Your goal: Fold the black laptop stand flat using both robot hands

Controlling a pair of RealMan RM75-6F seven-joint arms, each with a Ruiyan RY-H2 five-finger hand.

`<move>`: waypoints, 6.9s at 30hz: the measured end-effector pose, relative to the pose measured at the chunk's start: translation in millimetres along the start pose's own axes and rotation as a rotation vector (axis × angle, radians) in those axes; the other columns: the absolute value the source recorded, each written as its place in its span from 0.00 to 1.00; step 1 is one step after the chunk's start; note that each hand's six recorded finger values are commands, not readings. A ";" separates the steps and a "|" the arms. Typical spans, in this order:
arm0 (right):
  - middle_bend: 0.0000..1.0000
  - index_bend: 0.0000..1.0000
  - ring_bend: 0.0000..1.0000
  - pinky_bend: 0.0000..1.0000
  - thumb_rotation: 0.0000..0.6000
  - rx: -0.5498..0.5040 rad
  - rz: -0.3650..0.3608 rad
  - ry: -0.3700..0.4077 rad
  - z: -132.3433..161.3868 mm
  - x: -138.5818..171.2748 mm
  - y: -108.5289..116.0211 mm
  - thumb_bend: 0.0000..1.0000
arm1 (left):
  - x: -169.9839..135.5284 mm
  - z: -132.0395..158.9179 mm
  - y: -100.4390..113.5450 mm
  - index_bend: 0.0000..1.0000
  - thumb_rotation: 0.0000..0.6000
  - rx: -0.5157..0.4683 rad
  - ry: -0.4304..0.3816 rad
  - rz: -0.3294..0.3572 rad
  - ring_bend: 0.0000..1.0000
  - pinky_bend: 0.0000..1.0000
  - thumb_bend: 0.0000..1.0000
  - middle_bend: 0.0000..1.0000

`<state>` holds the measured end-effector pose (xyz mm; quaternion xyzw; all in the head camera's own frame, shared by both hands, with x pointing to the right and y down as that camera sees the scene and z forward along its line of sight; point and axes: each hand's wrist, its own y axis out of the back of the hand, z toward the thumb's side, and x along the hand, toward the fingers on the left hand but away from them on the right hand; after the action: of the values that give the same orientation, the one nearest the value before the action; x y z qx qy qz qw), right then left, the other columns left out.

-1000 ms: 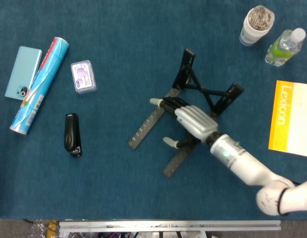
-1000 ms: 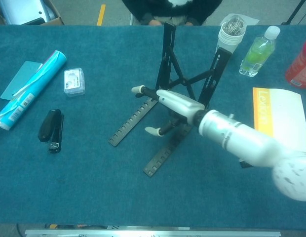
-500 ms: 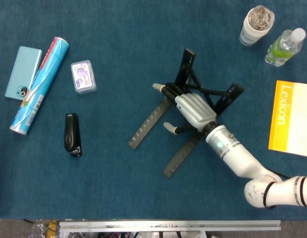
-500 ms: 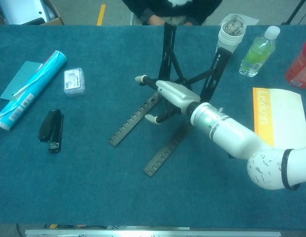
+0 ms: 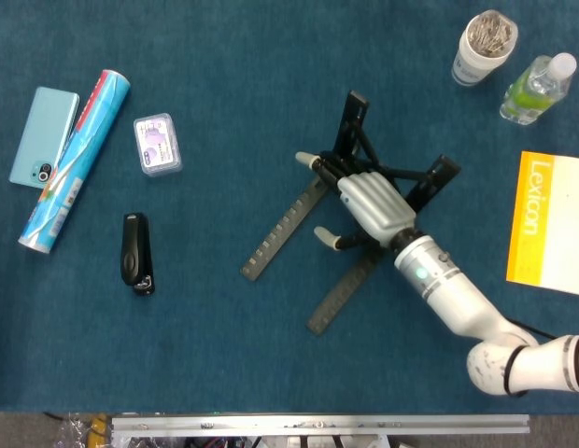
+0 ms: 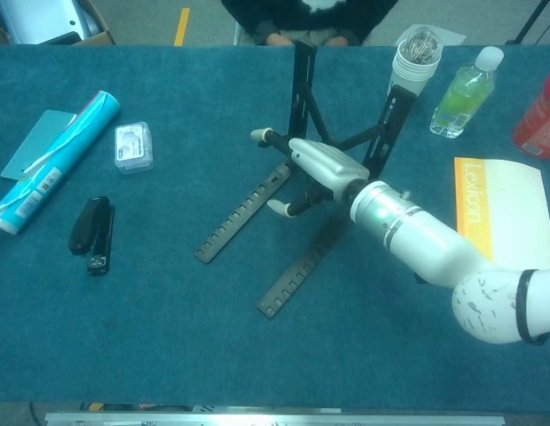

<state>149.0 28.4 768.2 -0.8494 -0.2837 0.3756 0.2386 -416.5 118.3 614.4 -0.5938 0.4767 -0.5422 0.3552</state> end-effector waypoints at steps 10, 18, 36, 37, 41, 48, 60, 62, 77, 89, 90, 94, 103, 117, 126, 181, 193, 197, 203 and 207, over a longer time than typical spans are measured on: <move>0.11 0.00 0.00 0.00 1.00 -0.033 0.044 0.189 38.4 34.9 10.2 0.28 | -1.2 -0.8 1.3 0.00 1.00 0.009 0.011 -0.001 0.00 0.00 0.32 0.00; 0.11 0.00 0.00 0.00 1.00 -0.020 -0.099 0.312 55.2 79.2 68.2 0.28 | -0.1 2.0 -0.7 0.00 1.00 0.015 0.013 -0.011 0.00 0.00 0.32 0.00; 0.11 0.00 0.00 0.00 1.00 0.057 -0.235 0.192 4.5 154.0 136.6 0.28 | 2.3 20.4 -5.8 0.00 1.00 0.029 -0.010 -0.037 0.00 0.00 0.32 0.00; 0.11 0.00 0.00 0.00 1.00 0.052 -0.233 0.185 1.7 154.8 136.6 0.28 | 2.4 21.8 -6.3 0.00 1.00 0.029 -0.012 -0.039 0.00 0.00 0.32 0.00; 0.11 0.00 0.00 0.00 1.00 0.027 -0.217 0.155 -11.1 155.6 135.5 0.23 | 2.2 26.7 -7.6 0.00 1.00 0.031 -0.017 -0.042 0.00 0.00 0.32 0.00; 0.11 0.00 0.00 0.00 1.00 -0.022 -0.176 0.124 -28.5 153.0 126.8 0.09 | 0.8 27.7 -7.4 0.00 1.00 0.036 -0.011 -0.043 0.00 0.00 0.32 0.00; 0.12 0.00 0.00 0.21 1.00 -0.073 -0.119 0.162 -27.2 148.6 109.9 0.09 | -0.1 25.8 -6.3 0.00 1.00 0.040 -0.003 -0.040 0.00 0.00 0.32 0.00; 0.12 0.00 0.00 0.21 1.00 -0.075 -0.107 0.172 -25.1 149.4 107.3 0.09 | 0.0 25.7 -6.0 0.00 1.00 0.039 -0.003 -0.039 0.00 0.00 0.32 0.00; 0.12 0.00 0.00 0.21 1.00 -0.127 -0.018 0.308 8.8 157.3 95.1 0.09 | 3.5 27.3 1.2 0.00 1.00 0.065 -0.022 -0.026 0.00 0.00 0.32 0.00; 0.11 0.00 0.00 0.18 1.00 0.134 -0.018 0.253 -8.2 155.7 94.4 0.08 | 14.5 52.8 9.9 0.00 1.00 0.124 -0.142 -0.044 0.00 0.00 0.32 0.00; 0.11 0.00 0.00 0.15 1.00 0.187 -0.021 0.247 -10.7 155.5 93.7 0.06 | 15.0 54.4 10.1 0.00 1.00 0.124 -0.149 -0.045 0.00 0.00 0.32 0.00; 0.10 0.00 0.00 0.05 1.00 0.373 -0.035 0.232 -19.2 154.3 89.6 0.00 | 17.3 59.7 8.4 0.00 1.00 0.123 -0.171 -0.058 0.00 0.00 0.32 0.00; 0.06 0.00 0.00 0.01 1.00 0.687 -0.082 0.220 -37.3 140.6 64.8 0.00 | 25.6 87.0 7.3 0.00 1.00 0.156 -0.288 -0.077 0.00 0.00 0.32 0.00; 0.06 0.00 0.00 0.01 1.00 0.758 -0.056 0.158 -59.6 109.2 41.8 0.00 | 27.6 108.0 -5.7 0.00 1.00 0.169 -0.374 -0.148 0.00 0.00 0.32 0.00; 0.06 0.00 0.00 0.00 1.00 0.785 -0.047 0.143 -66.8 82.4 28.7 0.00 | 26.2 95.7 -9.1 0.00 1.00 0.149 -0.352 -0.150 0.00 0.00 0.32 0.00; 0.00 0.00 0.00 0.00 1.00 0.772 -0.232 0.220 -26.0 73.4 50.8 0.00 | 106.7 229.9 -104.1 0.00 1.00 0.306 -0.848 -0.267 0.00 0.00 0.25 0.00; 0.00 0.00 0.00 0.00 1.00 0.802 -0.201 0.246 -23.2 53.9 26.2 0.00 | 140.4 251.6 -135.4 0.00 1.00 0.345 -0.827 -0.299 0.00 0.00 0.25 0.00; 0.00 0.00 0.00 0.00 1.00 0.819 -0.194 0.265 -18.7 47.4 16.4 0.00 | 149.0 252.6 -143.9 0.00 1.00 0.339 -0.796 -0.312 0.00 0.00 0.25 0.00; 0.00 0.00 0.00 0.00 1.00 0.839 -0.183 0.277 -17.9 40.4 7.4 0.00 | 160.6 249.1 -151.7 0.00 1.00 0.339 -0.752 -0.321 0.00 0.00 0.25 0.00; 0.00 0.00 0.00 0.00 1.00 0.846 -0.172 0.282 -18.8 35.1 0.6 0.00 | 165.4 246.8 -156.4 0.00 1.00 0.339 -0.733 -0.329 0.00 0.00 0.25 0.00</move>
<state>183.2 47.6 761.6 -0.6933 -0.1397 0.3179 0.6314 -152.7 -16.7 772.3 -0.7483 0.1223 -0.4155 0.5024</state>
